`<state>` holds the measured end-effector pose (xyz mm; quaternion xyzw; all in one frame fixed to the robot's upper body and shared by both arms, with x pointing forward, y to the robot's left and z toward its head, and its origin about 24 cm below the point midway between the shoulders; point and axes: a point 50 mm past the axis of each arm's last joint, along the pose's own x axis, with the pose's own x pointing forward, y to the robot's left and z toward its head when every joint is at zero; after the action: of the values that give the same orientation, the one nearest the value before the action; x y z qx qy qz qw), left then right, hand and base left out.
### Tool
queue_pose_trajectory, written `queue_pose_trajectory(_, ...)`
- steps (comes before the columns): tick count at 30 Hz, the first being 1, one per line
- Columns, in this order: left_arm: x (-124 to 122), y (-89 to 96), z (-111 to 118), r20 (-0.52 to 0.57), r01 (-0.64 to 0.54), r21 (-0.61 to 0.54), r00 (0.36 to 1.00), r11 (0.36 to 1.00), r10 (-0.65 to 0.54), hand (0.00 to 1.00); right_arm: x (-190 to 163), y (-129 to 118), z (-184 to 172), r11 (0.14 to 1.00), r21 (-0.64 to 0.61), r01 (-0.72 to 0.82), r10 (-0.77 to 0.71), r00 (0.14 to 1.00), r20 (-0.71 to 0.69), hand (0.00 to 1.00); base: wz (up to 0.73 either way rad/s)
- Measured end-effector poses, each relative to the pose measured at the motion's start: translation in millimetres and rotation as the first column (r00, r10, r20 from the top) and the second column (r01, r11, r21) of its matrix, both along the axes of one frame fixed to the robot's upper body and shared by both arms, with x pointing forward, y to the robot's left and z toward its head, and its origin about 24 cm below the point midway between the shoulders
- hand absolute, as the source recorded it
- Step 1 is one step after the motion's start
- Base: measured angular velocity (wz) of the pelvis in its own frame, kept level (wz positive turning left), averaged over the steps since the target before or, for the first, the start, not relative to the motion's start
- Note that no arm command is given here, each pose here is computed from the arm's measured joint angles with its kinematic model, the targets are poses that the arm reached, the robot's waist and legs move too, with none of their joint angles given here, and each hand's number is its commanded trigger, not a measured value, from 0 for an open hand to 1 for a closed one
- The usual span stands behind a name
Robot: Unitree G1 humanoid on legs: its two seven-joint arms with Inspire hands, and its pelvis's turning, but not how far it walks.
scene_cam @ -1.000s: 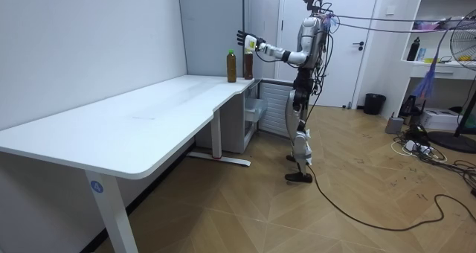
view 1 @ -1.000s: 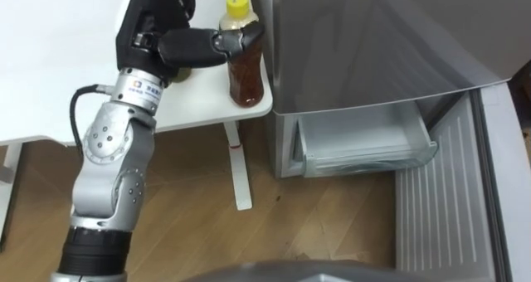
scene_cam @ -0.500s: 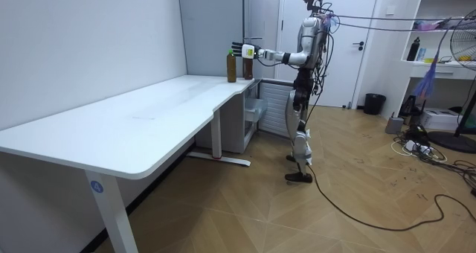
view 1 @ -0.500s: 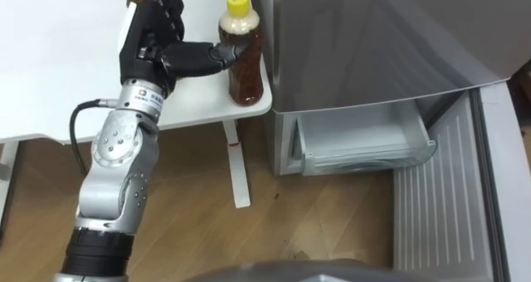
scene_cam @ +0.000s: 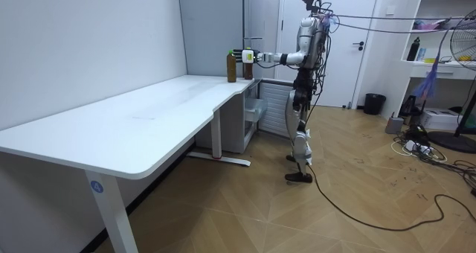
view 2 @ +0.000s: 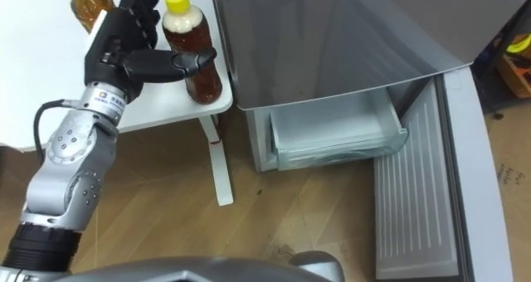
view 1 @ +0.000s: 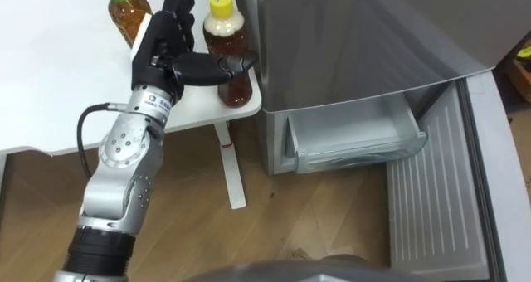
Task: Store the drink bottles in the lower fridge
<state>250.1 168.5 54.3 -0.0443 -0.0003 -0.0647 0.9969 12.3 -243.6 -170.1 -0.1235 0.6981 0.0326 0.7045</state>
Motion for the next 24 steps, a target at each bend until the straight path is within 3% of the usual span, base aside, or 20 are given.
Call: queue_pose_trajectory(24,9.6,-0.6,-3.5,-0.015,0.069,-0.006,0.998,0.998,-0.069,0.00,0.3,0.1,0.1,1.000,0.003,-0.008,0.008,1.000,0.021,0.00,0.00)
